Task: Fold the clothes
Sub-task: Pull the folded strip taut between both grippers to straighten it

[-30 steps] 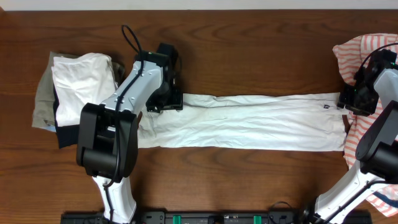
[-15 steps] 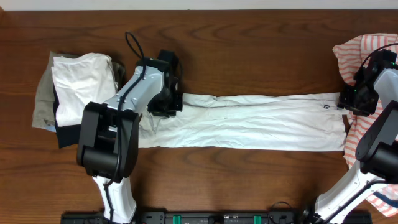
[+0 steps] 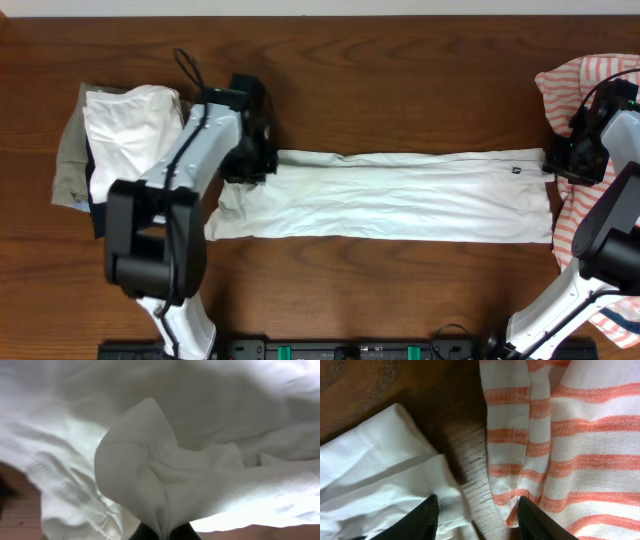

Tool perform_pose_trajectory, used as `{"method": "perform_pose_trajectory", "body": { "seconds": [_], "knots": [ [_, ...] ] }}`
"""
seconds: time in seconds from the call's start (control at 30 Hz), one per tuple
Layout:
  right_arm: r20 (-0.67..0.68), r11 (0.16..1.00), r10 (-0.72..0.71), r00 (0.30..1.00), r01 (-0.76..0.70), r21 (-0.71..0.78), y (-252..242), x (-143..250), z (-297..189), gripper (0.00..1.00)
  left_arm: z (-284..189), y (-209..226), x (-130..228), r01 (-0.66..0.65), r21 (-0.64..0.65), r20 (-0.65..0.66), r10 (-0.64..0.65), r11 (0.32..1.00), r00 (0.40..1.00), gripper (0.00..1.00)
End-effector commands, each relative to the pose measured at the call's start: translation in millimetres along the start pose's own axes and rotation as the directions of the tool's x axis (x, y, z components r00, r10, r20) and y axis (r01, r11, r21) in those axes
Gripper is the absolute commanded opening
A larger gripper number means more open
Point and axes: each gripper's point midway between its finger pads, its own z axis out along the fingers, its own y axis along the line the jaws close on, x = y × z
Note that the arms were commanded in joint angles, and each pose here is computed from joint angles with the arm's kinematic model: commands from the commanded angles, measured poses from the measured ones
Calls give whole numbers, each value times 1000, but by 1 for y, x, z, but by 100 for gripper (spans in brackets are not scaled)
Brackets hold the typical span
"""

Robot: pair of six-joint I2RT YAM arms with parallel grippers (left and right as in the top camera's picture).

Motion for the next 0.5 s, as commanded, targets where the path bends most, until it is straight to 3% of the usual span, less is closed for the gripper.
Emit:
{"method": "perform_pose_trajectory", "body": {
  "seconds": [0.0,0.33,0.47],
  "knots": [
    [47,1000,21,999,-21,8,-4,-11,-14,50,-6,3,0,-4,-6,13,5,1000,1000,6],
    [54,971,1,999,12,-237,39,-12,-19,52,-6,-2,2,-19,-7,9,19,1000,1000,6],
    [54,968,1,999,13,-250,41,-12,-19,50,-6,-2,2,-19,-7,8,19,1000,1000,6]
  ]
}}
